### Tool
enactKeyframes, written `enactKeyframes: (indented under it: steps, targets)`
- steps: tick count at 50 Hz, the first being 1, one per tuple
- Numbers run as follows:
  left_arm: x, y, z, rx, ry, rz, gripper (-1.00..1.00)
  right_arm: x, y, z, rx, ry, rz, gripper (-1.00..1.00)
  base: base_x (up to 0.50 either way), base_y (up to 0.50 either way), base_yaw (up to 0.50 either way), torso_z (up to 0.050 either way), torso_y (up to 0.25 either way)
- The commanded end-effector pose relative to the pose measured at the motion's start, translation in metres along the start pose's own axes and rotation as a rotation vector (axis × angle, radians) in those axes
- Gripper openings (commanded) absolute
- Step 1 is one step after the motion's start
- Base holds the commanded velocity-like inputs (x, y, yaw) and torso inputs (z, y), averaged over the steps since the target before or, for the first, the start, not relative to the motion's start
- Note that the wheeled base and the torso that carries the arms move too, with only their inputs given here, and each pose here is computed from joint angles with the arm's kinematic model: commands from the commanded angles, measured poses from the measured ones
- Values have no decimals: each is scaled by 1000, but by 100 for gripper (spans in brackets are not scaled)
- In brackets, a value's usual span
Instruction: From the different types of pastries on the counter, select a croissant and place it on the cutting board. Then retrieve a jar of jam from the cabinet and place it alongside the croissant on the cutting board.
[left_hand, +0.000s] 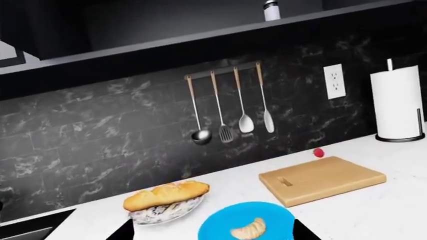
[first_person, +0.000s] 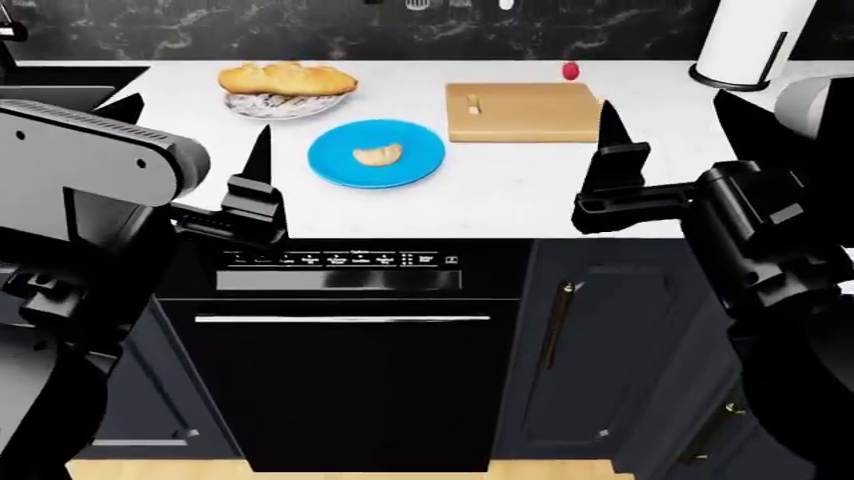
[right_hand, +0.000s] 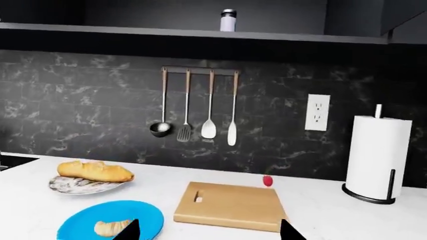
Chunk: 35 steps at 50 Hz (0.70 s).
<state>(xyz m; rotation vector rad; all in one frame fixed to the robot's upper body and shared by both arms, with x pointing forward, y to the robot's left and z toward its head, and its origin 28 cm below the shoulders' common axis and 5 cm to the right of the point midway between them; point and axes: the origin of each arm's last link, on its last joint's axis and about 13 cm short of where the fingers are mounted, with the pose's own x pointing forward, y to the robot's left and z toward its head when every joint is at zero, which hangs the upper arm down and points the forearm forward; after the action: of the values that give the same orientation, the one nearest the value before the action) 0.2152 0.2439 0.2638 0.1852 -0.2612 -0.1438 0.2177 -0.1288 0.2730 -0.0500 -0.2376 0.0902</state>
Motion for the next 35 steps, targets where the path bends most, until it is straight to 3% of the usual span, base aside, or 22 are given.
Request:
enactKeyframes:
  steps: [1,35]
  targets:
    - [-3,2,3,3,-8,-7,100,-1,-5,15,-9,-35,-6,100,500,27,0,50,0]
    - [0,6,18,35,-36,-16,100,-1,-8,8,1,-10,-13,100,500,19,0,50,0]
